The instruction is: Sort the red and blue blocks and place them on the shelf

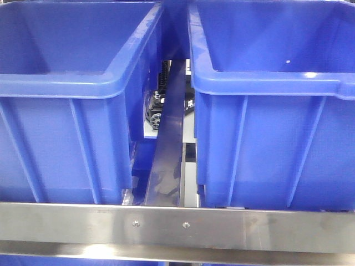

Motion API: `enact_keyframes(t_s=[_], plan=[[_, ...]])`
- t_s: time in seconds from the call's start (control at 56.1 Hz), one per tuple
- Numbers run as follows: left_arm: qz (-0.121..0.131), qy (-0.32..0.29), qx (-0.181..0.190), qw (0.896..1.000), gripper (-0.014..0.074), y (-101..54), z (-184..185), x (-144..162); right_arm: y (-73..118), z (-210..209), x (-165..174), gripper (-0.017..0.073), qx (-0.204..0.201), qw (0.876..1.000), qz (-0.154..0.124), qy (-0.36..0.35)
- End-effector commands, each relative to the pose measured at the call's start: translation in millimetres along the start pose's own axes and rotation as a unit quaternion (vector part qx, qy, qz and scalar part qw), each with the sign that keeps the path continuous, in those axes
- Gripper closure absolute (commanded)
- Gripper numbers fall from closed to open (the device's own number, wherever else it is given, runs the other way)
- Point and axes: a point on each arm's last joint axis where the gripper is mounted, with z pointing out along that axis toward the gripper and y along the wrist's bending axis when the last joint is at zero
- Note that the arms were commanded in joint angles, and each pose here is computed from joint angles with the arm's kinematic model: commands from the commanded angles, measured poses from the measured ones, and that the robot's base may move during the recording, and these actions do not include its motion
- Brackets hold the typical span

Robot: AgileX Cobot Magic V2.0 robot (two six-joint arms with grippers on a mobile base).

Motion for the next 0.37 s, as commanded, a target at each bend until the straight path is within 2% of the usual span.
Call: enact_keyframes(t_s=[0.0, 0.356], plan=[[-0.005, -0.038, -0.006, 0.999, 0.0514, 0.8, -1.0, 0.6, -0.4, 0.4, -7.9, 0.0503, 0.002, 0.999, -0.010, -0.042], [-0.005, -0.038, -0.006, 0.999, 0.0514, 0.8, -1.0, 0.6, -0.4, 0.4, -7.9, 0.0503, 0.002, 0.999, -0.010, -0.042]])
